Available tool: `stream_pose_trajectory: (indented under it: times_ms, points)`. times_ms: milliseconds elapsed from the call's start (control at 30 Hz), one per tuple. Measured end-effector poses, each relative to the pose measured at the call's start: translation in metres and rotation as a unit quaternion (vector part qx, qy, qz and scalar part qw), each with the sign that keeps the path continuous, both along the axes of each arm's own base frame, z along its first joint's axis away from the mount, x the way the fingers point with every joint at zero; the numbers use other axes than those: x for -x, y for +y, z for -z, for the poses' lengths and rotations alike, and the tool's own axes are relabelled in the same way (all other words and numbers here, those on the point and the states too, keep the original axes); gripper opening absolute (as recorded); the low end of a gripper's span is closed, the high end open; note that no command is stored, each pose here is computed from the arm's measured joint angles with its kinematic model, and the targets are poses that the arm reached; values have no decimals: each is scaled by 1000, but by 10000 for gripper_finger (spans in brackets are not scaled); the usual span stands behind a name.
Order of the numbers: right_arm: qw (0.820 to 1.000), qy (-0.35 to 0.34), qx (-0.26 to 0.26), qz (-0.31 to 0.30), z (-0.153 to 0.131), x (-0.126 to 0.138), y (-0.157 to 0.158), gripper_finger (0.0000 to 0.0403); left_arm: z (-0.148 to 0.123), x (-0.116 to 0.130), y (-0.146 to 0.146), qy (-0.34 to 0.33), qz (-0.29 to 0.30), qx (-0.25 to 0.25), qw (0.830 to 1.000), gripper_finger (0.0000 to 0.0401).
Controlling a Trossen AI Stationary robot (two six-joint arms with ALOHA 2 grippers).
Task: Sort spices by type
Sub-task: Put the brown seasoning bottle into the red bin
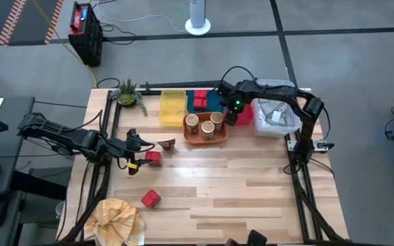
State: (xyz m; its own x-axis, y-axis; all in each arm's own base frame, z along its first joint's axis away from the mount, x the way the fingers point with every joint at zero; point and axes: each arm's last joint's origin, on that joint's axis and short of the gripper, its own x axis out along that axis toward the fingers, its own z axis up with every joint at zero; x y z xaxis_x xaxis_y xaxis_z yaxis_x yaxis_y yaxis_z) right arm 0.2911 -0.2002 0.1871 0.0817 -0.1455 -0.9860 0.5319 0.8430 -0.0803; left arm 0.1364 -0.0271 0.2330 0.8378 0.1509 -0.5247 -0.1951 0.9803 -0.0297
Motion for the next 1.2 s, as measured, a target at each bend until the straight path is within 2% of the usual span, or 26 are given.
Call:
stream_pose_trajectory:
  times_ms: [133,300,567,767,967,1200]
  points:
    - [998,-24,7,55,-1,2,-9,328,0,0,0,0,-1,2,1000,322]
    - [995,-29,4,100,0,7,-16,312,0,0,0,0,-1,2,1000,322]
    - [994,-22,1,103,25,14,-10,285,0,0,0,0,0,1,1000,322]
    - [995,-10,-4,94,33,19,-6,275,0,0,0,0,0,1,1000,322]
    - [997,-6,-4,80,34,19,-6,208,0,0,0,-1,-2,3,1000,322]
    - [997,13,-13,71,33,22,-4,208,0,0,0,-1,-3,5,1000,322]
